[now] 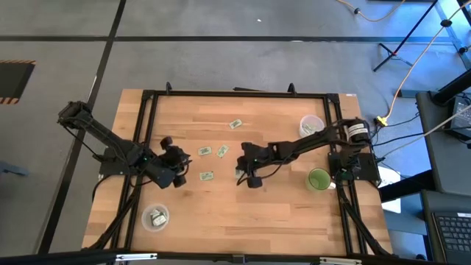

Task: Pick and place items into bin
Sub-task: Put the white stevia packet into the top white bin

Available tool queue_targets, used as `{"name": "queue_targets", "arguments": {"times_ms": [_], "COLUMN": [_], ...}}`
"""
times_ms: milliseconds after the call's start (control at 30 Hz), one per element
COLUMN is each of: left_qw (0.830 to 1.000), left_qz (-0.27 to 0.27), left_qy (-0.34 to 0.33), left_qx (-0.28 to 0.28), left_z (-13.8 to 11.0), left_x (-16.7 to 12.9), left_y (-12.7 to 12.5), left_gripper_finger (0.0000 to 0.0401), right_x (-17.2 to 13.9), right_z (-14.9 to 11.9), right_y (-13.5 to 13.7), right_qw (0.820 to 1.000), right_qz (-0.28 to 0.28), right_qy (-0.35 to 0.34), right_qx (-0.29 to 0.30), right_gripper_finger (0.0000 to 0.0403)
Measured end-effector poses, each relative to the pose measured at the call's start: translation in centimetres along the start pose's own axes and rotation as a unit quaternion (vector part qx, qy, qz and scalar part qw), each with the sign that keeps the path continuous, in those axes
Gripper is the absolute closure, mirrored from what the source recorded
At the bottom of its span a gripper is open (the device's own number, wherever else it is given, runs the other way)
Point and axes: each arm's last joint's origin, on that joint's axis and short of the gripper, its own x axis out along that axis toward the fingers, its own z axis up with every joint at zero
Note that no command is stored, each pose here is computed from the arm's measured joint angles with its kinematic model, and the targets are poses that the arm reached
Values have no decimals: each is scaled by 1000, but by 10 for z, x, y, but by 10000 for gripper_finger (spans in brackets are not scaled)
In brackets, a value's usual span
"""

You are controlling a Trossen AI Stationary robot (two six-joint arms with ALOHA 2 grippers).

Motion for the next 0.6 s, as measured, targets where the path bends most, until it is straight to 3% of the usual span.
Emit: {"name": "queue_targets", "arguments": {"times_ms": [133,300,433,600], "left_qw": [994,959,934,910], "left_qz": [-8,-6,-4,-2], "left_qy": [-27,-91,-125,-126], "left_qx": [104,267,335,395], "left_z": [6,21,32,31], "left_x": [7,28,52,74], "left_y": [-12,-36,-51,-61], "left_gripper_finger": [315,307,295,286], "right_x": [-11,-21,-25,-29], "right_z": [9,22,38,52], "right_y": [-6,-15,-18,-21], "right_qw": [1000,997,992,990], "right_qz": [-6,17,66,69], "right_qy": [-23,-62,-92,-106], "right_qx": [11,50,53,59], "right_gripper_finger": [402,402,403,403]}}
